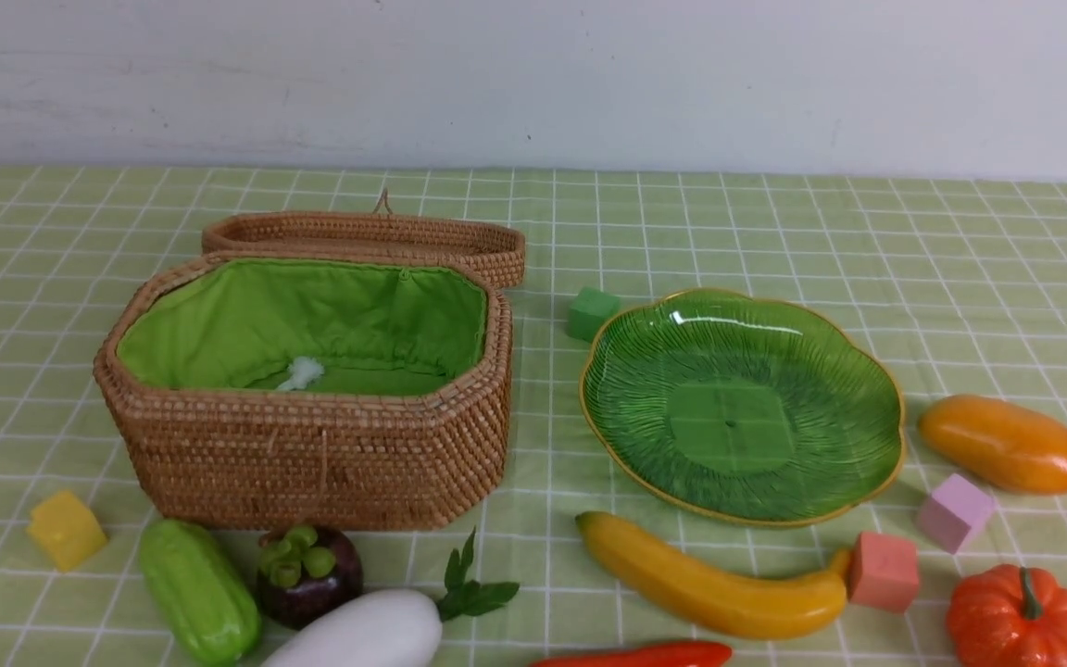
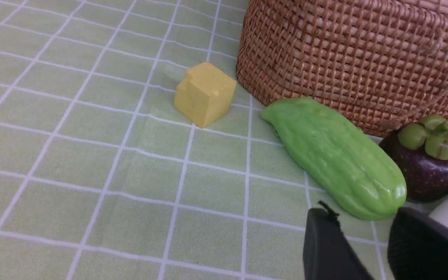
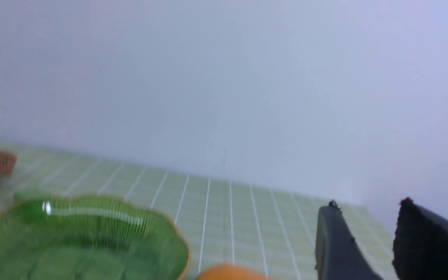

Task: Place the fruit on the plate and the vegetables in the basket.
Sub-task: Use the right arm to grab a pumpkin and put it into the left basket, then use the right arm to grab a mango and put it into the right plate, then use the right arm to grab a banana and put it into the right plate

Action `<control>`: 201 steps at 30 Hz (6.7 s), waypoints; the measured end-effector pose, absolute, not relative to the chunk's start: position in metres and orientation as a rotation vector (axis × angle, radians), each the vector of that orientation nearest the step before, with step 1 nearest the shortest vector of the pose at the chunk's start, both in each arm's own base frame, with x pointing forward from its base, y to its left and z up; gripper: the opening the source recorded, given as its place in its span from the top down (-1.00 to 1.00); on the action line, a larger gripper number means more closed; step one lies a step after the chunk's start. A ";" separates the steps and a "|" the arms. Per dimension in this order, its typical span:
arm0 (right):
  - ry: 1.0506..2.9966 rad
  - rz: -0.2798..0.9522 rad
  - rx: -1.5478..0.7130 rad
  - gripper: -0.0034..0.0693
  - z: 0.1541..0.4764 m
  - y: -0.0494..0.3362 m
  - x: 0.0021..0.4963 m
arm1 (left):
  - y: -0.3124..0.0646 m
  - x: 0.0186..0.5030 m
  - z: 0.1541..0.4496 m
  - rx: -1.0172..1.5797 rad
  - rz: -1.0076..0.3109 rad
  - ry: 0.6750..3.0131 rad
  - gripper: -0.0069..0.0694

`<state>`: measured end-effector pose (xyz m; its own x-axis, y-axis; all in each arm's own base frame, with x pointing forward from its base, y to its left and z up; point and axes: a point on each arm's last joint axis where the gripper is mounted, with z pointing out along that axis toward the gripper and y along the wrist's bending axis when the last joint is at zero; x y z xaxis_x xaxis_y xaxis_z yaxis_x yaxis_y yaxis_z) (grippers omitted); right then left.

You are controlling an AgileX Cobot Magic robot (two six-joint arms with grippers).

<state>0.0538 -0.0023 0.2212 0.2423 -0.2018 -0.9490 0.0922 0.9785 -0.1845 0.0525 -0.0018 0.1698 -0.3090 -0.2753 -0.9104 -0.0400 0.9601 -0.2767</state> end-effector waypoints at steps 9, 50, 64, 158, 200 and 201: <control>0.823 0.247 0.185 0.25 0.284 -0.004 0.028 | -0.002 0.053 0.170 -0.230 -0.237 1.876 0.19; 2.820 -0.005 0.213 -0.09 0.255 0.033 0.248 | -0.002 0.053 0.170 -0.230 -0.237 1.876 0.19; 2.935 -0.013 0.235 0.56 0.210 0.040 0.273 | -0.002 0.053 0.170 -0.230 -0.237 1.876 0.19; 2.637 -0.184 -0.979 -0.67 0.188 -0.032 0.396 | -0.002 0.053 0.170 -0.230 -0.237 1.876 0.19; 2.322 0.198 -0.764 -0.82 0.316 0.057 0.374 | -0.002 0.053 0.170 -0.230 -0.237 1.876 0.19; 2.327 0.204 -0.783 -0.78 0.320 0.058 0.369 | -0.002 0.053 0.170 -0.230 -0.237 1.876 0.19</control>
